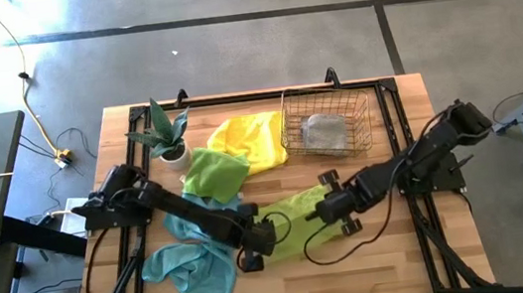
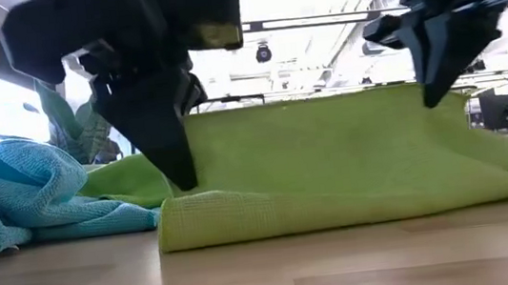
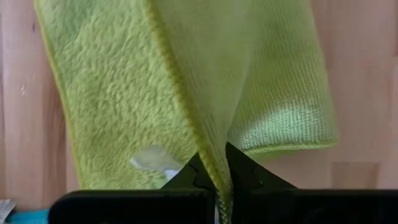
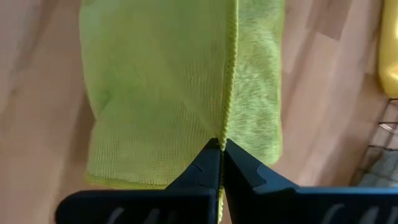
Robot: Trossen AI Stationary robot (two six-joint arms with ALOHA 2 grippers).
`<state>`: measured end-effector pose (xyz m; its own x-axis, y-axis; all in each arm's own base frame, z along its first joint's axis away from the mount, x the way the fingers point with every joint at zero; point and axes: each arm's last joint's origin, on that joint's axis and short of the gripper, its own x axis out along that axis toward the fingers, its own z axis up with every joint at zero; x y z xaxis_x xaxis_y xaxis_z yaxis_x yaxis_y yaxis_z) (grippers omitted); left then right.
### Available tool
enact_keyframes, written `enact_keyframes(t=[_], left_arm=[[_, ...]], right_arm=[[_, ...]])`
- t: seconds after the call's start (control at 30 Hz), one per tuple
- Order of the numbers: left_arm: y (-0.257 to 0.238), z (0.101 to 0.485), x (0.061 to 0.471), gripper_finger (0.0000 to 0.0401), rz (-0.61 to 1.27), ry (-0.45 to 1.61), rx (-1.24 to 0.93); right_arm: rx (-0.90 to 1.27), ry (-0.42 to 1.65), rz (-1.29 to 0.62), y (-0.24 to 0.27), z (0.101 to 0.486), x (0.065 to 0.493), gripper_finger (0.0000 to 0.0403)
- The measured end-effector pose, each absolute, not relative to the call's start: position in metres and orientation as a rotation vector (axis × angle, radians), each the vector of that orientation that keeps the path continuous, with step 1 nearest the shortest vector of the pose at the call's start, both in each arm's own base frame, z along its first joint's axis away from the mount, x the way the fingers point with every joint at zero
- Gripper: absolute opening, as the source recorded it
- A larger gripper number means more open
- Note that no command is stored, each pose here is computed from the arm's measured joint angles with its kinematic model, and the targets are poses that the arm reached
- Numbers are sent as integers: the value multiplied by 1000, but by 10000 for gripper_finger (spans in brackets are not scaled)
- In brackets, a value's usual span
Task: Fold microfiber towels
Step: Fold the light green microfiber towel
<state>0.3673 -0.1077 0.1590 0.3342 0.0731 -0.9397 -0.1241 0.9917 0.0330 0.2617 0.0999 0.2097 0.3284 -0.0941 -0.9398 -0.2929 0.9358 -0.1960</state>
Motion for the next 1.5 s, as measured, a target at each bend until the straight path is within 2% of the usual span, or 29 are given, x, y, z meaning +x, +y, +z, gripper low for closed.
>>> enact_keyframes(t=[0.23,0.5,0.77,0.87,1.0,1.17,1.5], left_arm=[[-99,159,369,0,146,1236,-64],[-91,157,366,0,158,1285,-73],[-89,157,365,0,182,1284,-17],[-90,157,365,1,177,1285,-8],[-90,157,365,5,176,1281,18],[-89,157,363,36,213,1295,31],[-86,155,355,107,233,1387,38]], right_arm=[[-378,1259,144,84,206,269,1],[-443,1347,132,76,182,280,1],[-537,1345,107,73,181,282,4],[-545,1337,117,73,181,283,29],[-542,1326,117,73,181,284,81],[-542,1327,71,72,181,283,131],[-468,1348,33,73,183,281,144]])
